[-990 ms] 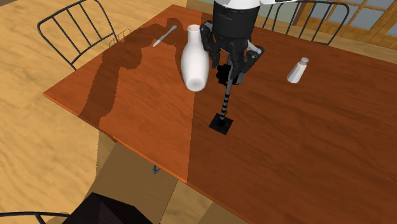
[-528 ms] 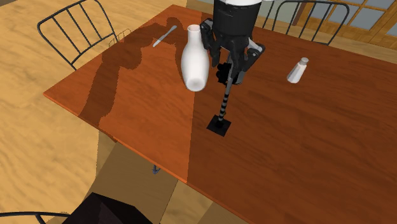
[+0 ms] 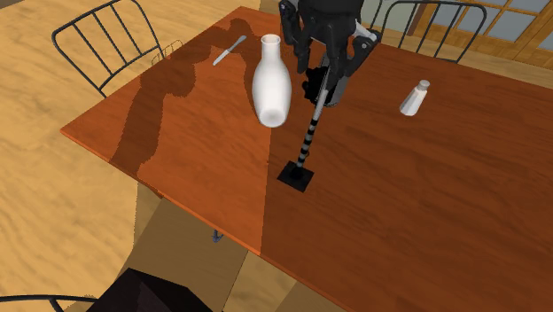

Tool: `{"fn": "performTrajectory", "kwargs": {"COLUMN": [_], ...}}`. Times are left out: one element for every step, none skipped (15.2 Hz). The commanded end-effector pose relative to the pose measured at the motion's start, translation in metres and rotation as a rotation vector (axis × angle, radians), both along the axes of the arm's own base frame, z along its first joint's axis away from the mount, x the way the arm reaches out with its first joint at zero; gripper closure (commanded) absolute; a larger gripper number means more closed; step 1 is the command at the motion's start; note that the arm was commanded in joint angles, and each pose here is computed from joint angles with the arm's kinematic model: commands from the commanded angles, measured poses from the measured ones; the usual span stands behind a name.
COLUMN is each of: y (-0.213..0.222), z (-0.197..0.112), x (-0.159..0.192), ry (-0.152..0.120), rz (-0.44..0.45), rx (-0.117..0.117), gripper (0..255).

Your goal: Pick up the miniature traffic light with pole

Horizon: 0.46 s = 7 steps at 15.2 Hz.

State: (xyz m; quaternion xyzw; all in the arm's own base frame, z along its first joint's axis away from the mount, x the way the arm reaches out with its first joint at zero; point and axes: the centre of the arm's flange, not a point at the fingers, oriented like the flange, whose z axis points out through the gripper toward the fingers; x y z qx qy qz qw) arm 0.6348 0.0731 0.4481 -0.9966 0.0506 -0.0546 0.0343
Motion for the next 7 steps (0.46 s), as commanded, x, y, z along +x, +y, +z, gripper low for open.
{"fn": "performTrajectory", "kwargs": {"y": [0.000, 0.000, 0.000, 0.000, 0.000, 0.000, 0.000], "z": [0.011, 0.016, 0.021, 0.027, 0.032, 0.033, 0.033], "x": [0.000, 0.000, 0.000, 0.000, 0.000, 0.000, 0.000], "ry": [0.000, 0.000, 0.000, 0.000, 0.000, 0.000, 0.000], "rz": [0.000, 0.000, 0.000, 0.000, 0.000, 0.000, 0.000], "rx": [0.000, 0.000, 0.000, 0.000, 0.000, 0.000, 0.000], "gripper": [255, 255, 255, 255, 255, 255, 255]}}
